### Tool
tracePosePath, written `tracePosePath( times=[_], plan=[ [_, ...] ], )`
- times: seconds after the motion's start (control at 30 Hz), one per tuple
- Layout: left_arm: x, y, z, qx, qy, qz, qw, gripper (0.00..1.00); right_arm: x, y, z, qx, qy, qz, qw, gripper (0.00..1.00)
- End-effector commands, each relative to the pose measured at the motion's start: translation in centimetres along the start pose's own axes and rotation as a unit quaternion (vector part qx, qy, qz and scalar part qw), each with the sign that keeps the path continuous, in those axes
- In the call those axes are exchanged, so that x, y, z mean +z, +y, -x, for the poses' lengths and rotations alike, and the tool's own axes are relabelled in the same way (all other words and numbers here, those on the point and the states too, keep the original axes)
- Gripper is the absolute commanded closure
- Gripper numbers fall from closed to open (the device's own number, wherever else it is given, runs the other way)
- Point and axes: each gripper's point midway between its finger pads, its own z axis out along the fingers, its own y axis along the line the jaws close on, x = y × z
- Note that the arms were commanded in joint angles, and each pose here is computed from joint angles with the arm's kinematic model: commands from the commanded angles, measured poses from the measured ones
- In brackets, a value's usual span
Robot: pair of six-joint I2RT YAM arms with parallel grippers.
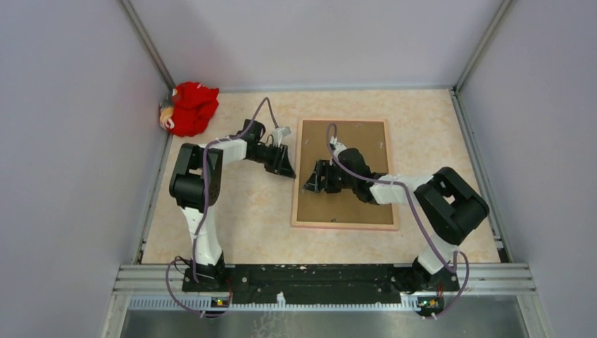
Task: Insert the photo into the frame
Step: Place the photo frame item in the photo frame, then install the photo frame at the center of the board.
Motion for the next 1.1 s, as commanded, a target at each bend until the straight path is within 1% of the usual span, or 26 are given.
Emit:
tracePosePath(
  times=[0.0,0.2,0.43,1.07],
  plan=[
    [0.3,-1.3,1.3,0.008,-0.008,-0.031,0.999,0.58,0.8,2.8,2.5,-0.046,-0.035,0.047,0.997,0.35],
    [0.7,-1.2,0.8,0.004,-0.002,-0.037,0.999,0.62,1.8,2.6,1.9,-0.056,-0.016,0.05,0.997,0.39],
    [0.9,-0.6,0.2,0.001,0.005,-0.026,1.0,0.66,2.5,3.0,1.5,-0.068,-0.003,0.056,0.996,0.4],
    [1.2,0.3,-0.5,0.001,0.017,-0.011,1.0,0.69,4.1,3.2,-0.5,-0.069,0.034,0.072,0.994,0.45]
  ],
)
